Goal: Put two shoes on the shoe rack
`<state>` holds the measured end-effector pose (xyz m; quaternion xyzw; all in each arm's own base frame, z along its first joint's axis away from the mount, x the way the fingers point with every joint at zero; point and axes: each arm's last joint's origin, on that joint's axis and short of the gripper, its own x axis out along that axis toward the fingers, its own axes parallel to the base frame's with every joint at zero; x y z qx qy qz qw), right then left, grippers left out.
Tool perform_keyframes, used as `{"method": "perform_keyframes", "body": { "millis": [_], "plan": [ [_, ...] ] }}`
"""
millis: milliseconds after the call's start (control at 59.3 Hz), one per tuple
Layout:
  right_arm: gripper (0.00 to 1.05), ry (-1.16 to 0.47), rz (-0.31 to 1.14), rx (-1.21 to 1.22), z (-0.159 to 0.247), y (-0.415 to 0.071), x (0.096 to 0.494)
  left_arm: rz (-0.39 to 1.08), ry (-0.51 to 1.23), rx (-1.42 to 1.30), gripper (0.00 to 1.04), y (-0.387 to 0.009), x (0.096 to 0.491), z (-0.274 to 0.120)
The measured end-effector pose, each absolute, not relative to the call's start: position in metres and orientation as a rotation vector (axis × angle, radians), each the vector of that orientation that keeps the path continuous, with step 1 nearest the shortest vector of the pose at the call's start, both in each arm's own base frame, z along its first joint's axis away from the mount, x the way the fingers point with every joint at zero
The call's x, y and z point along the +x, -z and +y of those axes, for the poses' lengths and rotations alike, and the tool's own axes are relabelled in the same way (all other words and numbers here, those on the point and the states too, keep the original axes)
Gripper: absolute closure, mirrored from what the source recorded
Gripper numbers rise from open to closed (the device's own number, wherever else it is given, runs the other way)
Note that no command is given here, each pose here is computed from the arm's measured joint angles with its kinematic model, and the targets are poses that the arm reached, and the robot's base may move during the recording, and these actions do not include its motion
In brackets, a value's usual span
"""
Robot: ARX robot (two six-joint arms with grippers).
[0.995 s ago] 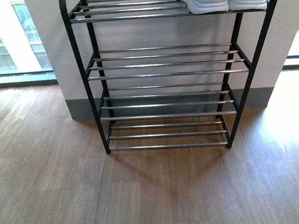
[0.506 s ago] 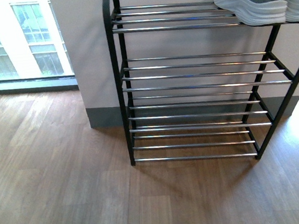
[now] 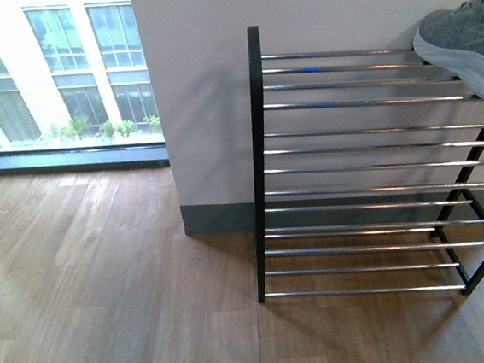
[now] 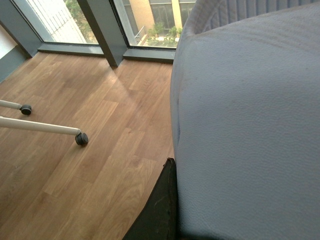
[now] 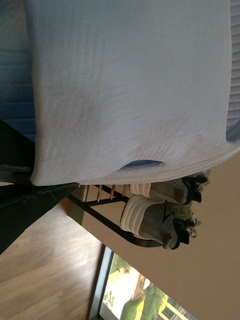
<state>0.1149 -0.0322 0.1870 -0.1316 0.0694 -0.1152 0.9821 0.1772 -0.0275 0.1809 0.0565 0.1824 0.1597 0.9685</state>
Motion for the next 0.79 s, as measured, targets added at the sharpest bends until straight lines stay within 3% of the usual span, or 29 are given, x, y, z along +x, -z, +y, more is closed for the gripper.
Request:
{"method": "perform_keyframes", "body": {
  "millis": [792],
  "plan": [
    [1.03, 0.235, 0.14, -0.265, -0.0323, -0.1871, 0.1148, 0.369, -0.322, 0.114, 1.03, -0.1808, 0.1772, -0.0275]
  ]
}}
